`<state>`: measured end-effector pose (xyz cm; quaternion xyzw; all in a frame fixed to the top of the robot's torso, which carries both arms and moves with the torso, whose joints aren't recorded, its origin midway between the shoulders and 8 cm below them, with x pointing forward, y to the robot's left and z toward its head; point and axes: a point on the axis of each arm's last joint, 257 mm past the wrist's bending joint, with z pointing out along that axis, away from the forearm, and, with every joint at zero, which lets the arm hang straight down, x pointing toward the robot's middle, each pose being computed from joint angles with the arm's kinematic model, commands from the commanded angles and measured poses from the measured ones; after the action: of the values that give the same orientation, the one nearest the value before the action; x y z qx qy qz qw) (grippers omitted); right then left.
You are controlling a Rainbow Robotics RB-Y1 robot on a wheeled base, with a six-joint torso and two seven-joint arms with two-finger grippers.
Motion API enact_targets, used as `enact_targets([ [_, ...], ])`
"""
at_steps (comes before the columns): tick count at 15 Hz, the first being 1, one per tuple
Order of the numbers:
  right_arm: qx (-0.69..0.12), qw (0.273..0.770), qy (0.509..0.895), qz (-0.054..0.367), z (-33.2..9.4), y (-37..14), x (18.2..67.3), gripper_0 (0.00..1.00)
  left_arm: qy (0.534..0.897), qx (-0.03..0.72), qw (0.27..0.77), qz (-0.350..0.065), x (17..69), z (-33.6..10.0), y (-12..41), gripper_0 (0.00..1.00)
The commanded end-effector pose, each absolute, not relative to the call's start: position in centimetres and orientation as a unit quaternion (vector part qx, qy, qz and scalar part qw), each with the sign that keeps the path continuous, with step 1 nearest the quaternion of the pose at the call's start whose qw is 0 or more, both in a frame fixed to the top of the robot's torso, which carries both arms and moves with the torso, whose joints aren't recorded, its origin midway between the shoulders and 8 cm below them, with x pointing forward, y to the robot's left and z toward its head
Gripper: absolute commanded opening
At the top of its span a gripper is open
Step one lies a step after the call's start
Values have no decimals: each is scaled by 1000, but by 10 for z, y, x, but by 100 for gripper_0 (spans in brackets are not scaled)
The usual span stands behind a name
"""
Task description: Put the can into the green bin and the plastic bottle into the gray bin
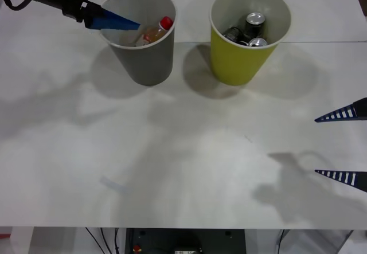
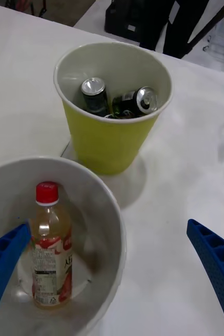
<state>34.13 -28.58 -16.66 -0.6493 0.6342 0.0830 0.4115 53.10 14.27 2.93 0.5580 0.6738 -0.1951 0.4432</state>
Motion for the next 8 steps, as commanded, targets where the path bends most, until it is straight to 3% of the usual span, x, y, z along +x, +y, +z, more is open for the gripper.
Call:
enact_targets([
  [1, -649, 411, 634, 83, -167, -286, 341, 100, 657, 579, 442, -197, 514, 19, 177, 100],
  [8, -649, 411, 634, 83, -167, -286, 341, 100, 640, 586, 465, -177, 454, -16, 236, 100],
])
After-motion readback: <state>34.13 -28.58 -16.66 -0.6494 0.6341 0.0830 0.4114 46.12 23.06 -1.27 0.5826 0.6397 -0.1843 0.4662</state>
